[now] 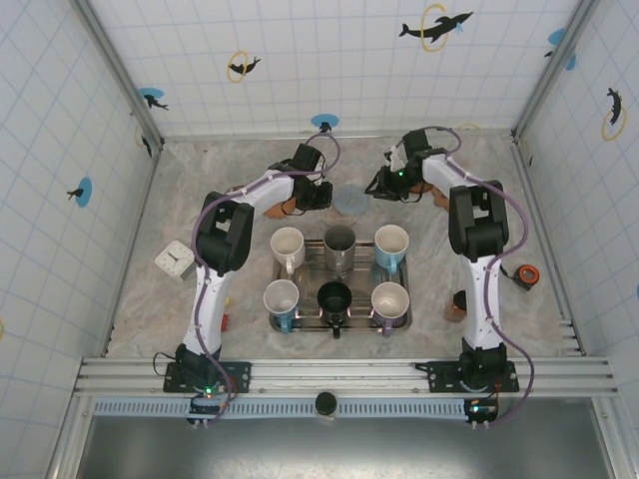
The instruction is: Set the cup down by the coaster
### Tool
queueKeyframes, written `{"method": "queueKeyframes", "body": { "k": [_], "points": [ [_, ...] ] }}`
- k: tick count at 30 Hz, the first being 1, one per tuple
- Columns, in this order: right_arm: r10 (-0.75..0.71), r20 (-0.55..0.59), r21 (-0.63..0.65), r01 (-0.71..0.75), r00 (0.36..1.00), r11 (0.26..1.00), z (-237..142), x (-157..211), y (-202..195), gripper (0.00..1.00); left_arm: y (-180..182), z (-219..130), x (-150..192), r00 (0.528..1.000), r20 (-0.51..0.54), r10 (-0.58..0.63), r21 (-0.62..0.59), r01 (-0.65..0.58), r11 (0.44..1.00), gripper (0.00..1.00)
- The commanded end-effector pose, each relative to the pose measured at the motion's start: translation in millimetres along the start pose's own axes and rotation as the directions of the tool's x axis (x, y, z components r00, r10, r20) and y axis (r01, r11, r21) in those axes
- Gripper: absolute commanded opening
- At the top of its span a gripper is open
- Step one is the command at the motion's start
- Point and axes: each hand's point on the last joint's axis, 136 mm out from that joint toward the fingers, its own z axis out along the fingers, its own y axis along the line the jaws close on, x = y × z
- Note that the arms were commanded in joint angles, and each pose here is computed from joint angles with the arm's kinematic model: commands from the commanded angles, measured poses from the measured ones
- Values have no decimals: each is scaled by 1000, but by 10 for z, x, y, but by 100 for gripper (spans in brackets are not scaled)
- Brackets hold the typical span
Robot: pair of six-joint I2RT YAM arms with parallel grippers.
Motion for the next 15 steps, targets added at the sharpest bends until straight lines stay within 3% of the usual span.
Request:
{"method": "queueKeyframes", "body": {
  "k": [1,12,15],
  "points": [
    [36,-32,-27,-37,999,999,174,95,-102,35,58,14,146,999,-52,11,-35,-13,999,0],
    [83,-33,-66,-85,996,994,299,123,-156,32,64,18,153,998,-55,9,-38,-11,999,0],
    [95,-22,-91,-97,995,991,317,101,-133,26,67,28,153,998,-57,9,-38,-12,999,0]
  ]
}}
